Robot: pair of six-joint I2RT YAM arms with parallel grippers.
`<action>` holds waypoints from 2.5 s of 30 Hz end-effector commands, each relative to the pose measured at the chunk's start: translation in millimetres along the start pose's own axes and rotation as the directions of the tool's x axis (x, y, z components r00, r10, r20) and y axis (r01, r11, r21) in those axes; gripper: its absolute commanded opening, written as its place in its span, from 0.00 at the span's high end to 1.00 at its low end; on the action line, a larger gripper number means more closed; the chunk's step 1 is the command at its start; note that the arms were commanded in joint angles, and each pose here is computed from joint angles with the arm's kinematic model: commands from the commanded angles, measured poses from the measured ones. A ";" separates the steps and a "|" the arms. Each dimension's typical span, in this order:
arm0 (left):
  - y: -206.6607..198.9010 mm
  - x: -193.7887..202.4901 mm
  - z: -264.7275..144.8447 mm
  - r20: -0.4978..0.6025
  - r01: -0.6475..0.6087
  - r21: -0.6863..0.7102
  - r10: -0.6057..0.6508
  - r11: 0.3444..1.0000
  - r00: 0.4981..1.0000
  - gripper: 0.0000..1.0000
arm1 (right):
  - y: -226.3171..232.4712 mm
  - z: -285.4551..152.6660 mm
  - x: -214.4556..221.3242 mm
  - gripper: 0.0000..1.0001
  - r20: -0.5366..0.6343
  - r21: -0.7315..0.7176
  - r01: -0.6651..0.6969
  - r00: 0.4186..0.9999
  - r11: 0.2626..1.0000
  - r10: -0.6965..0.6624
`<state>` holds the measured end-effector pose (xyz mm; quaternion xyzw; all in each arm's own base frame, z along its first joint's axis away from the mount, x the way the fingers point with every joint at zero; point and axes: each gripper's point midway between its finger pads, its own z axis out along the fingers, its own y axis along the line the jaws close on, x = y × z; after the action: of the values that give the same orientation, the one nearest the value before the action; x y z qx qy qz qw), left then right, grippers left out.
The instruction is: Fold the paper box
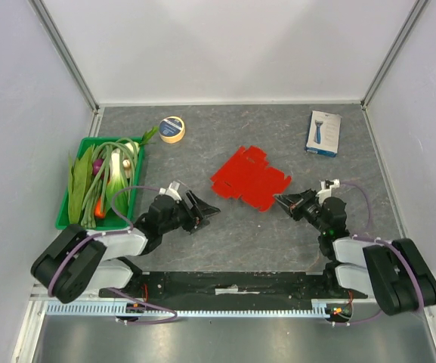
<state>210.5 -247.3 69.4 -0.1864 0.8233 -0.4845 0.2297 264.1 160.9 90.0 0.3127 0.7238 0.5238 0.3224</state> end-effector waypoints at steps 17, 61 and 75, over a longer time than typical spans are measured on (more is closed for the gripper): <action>-67.0 -27.6 34.0 0.136 -0.013 0.209 -0.016 0.978 0.991 0.16 | 9.5 -18.0 5.4 1.00 0.031 -0.053 -0.020 0.999 0.998 0.022; -136.8 3.8 -61.1 -0.354 -0.592 0.442 0.737 0.674 0.575 0.98 | 166.1 37.8 62.1 0.15 -0.108 -0.655 0.750 -0.207 -0.087 -0.972; -135.3 -5.1 -56.5 -0.354 -0.653 0.440 0.788 0.616 0.504 0.97 | 141.9 28.7 110.5 0.93 -0.151 -0.857 0.508 -0.088 0.086 -0.985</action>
<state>183.6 -261.2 197.1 0.3080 0.8092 -0.4722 0.1655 251.4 290.2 186.1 -0.5543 0.6538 0.4117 0.3094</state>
